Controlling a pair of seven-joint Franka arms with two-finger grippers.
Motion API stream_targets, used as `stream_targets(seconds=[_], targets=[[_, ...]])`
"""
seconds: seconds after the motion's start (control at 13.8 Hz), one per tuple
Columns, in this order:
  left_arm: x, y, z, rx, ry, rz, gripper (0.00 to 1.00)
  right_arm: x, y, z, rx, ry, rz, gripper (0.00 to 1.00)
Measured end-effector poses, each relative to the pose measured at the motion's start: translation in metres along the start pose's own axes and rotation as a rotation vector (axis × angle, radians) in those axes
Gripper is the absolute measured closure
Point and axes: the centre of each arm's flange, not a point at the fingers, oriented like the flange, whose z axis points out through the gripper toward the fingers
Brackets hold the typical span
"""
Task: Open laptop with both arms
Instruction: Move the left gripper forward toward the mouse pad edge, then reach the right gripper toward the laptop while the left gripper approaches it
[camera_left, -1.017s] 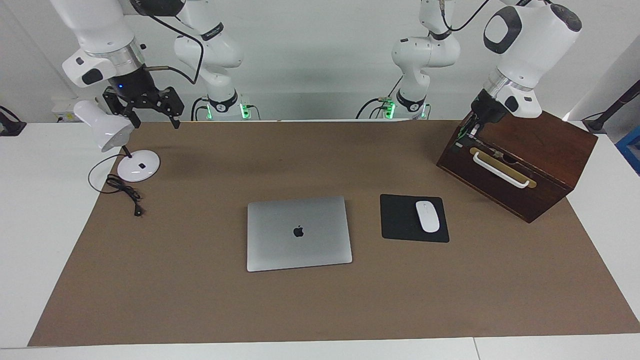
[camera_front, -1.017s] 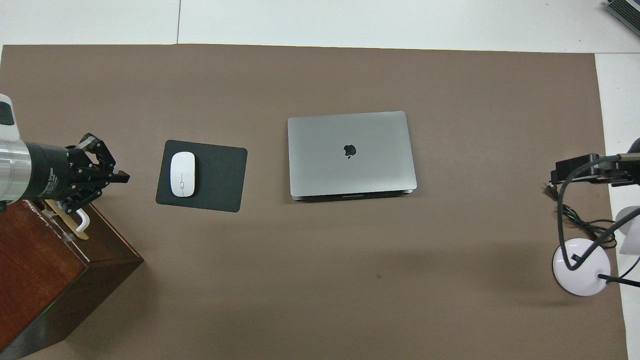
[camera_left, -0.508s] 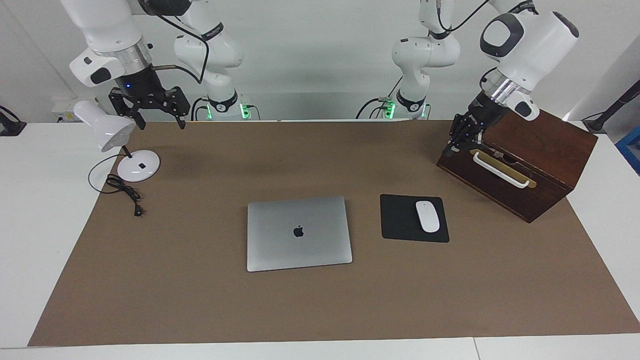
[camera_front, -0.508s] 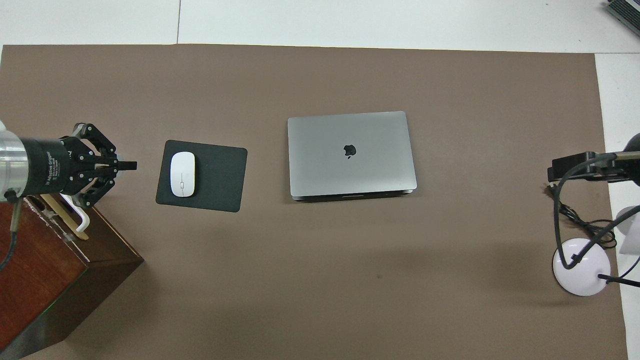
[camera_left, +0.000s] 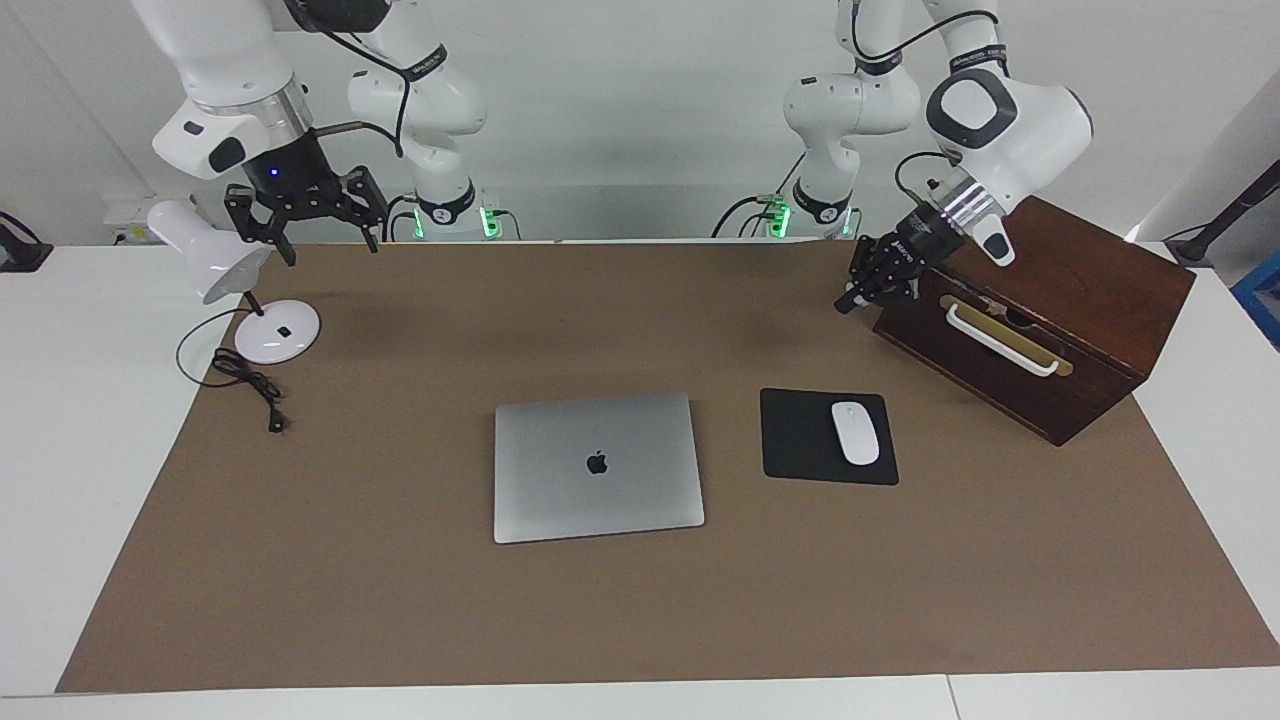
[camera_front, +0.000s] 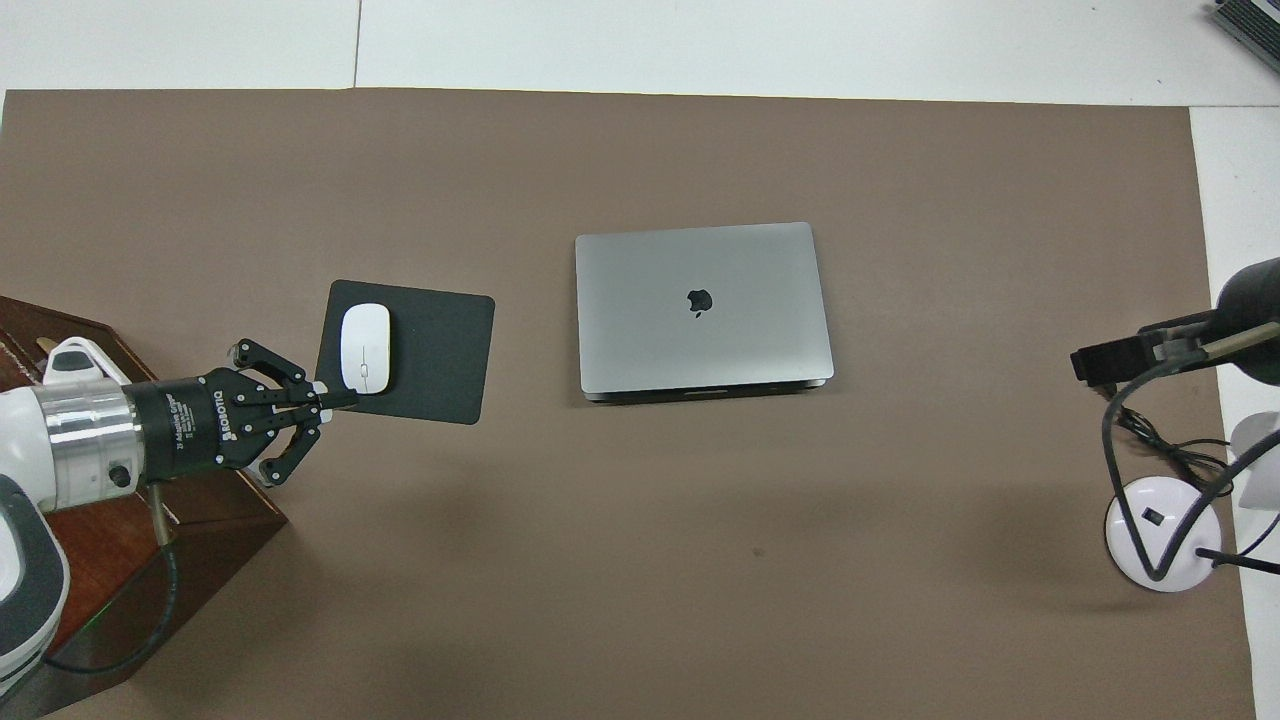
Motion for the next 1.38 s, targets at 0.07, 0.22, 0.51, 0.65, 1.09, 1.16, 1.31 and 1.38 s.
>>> stream_targets(seconds=[0.07, 0.22, 0.51, 0.65, 1.09, 1.16, 1.31, 1.38], targets=[[0.01, -0.003, 0.006, -0.017, -0.023, -0.051, 0.99, 0.002, -0.006, 0.0, -0.002, 0.007, -0.05, 0.0], [0.028, -0.007, 0.019, -0.055, -0.075, -0.181, 0.99, 0.007, -0.021, 0.001, -0.017, 0.033, -0.177, 0.0], [0.042, -0.018, 0.068, -0.101, -0.12, -0.352, 0.99, 0.013, -0.05, 0.007, -0.063, 0.077, -0.4, 0.0], [0.039, -0.027, 0.098, -0.133, -0.154, -0.461, 0.99, 0.017, -0.062, 0.009, -0.102, 0.094, -0.504, 0.0], [0.055, -0.05, 0.154, -0.172, -0.201, -0.621, 0.99, 0.031, -0.101, 0.02, -0.22, 0.164, -0.788, 0.0], [0.059, -0.055, 0.165, -0.186, -0.223, -0.6, 0.99, 0.032, -0.109, 0.022, -0.24, 0.168, -0.815, 0.0], [0.063, -0.067, 0.187, -0.201, -0.256, -0.556, 0.99, 0.034, -0.125, 0.024, -0.288, 0.18, -0.866, 0.0], [0.063, -0.072, 0.197, -0.198, -0.267, -0.542, 0.99, 0.035, -0.133, 0.026, -0.314, 0.184, -0.894, 0.0]])
